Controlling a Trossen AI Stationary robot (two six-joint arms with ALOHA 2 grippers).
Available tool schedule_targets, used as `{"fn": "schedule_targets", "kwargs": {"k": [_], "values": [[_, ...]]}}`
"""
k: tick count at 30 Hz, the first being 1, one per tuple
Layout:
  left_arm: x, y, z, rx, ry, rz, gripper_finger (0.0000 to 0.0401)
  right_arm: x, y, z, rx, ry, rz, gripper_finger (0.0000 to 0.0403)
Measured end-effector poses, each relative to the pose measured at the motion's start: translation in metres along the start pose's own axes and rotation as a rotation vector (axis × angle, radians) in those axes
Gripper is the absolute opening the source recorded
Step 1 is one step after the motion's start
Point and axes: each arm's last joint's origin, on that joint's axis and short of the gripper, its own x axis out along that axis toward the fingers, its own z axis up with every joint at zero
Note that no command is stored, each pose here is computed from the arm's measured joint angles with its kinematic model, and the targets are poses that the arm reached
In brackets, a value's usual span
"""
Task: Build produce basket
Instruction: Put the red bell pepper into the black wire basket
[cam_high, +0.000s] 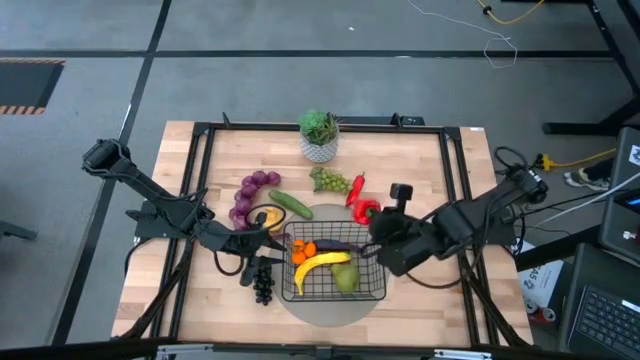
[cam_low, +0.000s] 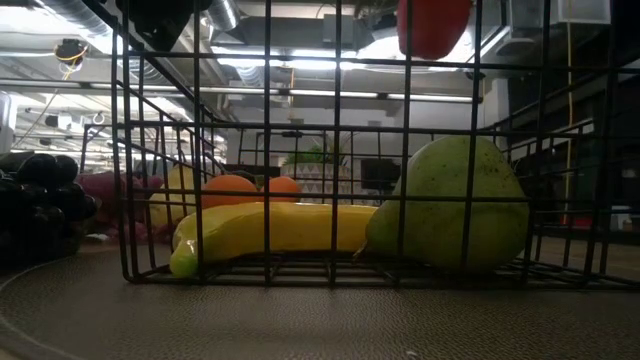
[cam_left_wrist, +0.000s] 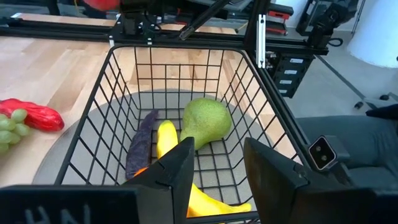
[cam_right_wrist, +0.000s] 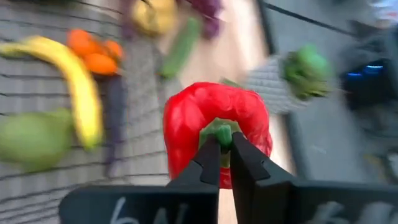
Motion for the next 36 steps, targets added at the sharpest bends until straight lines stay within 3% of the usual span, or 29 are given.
{"fn": "schedule_targets", "kwargs": {"k": [6, 17, 23, 36], "values": [[0.0, 0.0, 0.0, 0.004, 0.0, 0.0, 0.0134, 0.008, 0.009, -0.025, 0.032, -0.183, 0.231, 0.0006], [0.0, 0.0, 0.0, 0.077, 0.0, 0.0, 0.0134, 0.03, -0.009, -0.089, 0.198, -0.474, 0.317, 0.0006], [0.0, 0.0, 0.0, 0.1, 0.0, 0.0, 0.0134, 0.035, -0.003, -0.106, 0.198, -0.727, 0.592, 0.0006], [0.0, 0.0, 0.0, 0.1, 0.0, 0.0, 0.0133, 0.068, 0.014, -0.132, 0.306, -0.744, 0.508, 0.0009]]}}
